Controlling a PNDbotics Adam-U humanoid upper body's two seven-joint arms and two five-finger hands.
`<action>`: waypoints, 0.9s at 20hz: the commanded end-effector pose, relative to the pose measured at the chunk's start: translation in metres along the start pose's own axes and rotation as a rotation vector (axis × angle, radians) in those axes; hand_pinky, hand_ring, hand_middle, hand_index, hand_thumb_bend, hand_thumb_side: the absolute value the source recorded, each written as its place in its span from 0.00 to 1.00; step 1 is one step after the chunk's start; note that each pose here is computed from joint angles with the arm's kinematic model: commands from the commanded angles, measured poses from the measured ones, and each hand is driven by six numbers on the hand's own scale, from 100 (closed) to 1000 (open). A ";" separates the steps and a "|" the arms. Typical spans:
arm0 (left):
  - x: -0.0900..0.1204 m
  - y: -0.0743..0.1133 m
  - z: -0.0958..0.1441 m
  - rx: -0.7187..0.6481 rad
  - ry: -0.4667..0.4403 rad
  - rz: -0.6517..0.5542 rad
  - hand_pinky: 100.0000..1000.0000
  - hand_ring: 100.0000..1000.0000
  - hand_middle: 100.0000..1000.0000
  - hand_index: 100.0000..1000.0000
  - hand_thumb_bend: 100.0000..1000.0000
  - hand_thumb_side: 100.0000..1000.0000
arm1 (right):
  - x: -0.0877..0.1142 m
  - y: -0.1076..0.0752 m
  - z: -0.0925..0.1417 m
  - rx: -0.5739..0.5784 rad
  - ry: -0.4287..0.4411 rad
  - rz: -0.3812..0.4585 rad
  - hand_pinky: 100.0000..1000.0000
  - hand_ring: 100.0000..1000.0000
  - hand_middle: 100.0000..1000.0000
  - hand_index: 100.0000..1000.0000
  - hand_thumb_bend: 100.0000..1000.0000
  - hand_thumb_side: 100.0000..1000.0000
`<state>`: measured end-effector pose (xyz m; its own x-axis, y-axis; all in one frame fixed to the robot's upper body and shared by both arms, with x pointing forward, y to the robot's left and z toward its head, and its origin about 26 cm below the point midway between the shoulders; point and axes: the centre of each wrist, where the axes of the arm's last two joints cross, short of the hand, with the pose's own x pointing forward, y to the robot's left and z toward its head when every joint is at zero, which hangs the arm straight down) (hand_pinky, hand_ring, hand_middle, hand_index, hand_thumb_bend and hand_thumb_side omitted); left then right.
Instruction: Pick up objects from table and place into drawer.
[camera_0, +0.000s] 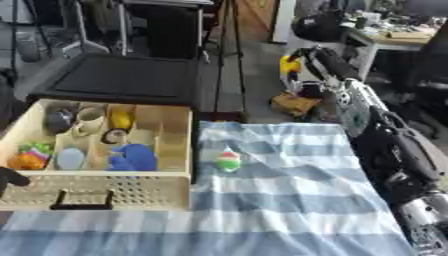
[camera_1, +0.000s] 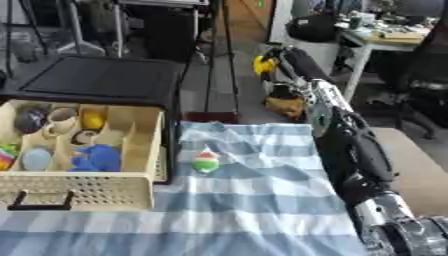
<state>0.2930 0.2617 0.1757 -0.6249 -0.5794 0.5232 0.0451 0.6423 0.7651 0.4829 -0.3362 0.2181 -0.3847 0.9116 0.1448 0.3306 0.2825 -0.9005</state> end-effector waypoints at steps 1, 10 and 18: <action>0.004 0.009 0.000 0.004 -0.011 -0.032 0.11 0.00 0.00 0.56 0.16 1.00 | 0.018 -0.027 -0.016 -0.052 -0.145 -0.003 0.00 0.00 0.00 0.06 0.00 0.00; 0.004 0.009 -0.001 0.002 -0.012 -0.030 0.11 0.00 0.00 0.56 0.17 1.00 | 0.089 -0.008 -0.038 0.011 -0.551 -0.127 0.00 0.00 0.00 0.08 0.00 0.00; 0.004 0.008 -0.001 0.003 -0.014 -0.024 0.11 0.00 0.00 0.56 0.17 1.00 | 0.154 0.014 -0.051 0.101 -0.802 -0.225 0.00 0.00 0.00 0.08 0.00 0.02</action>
<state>0.2929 0.2618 0.1755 -0.6217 -0.5820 0.5241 0.0485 0.6393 0.7674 0.4752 -0.1861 0.2298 -0.9228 0.3799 0.0640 0.0867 0.3667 -0.9263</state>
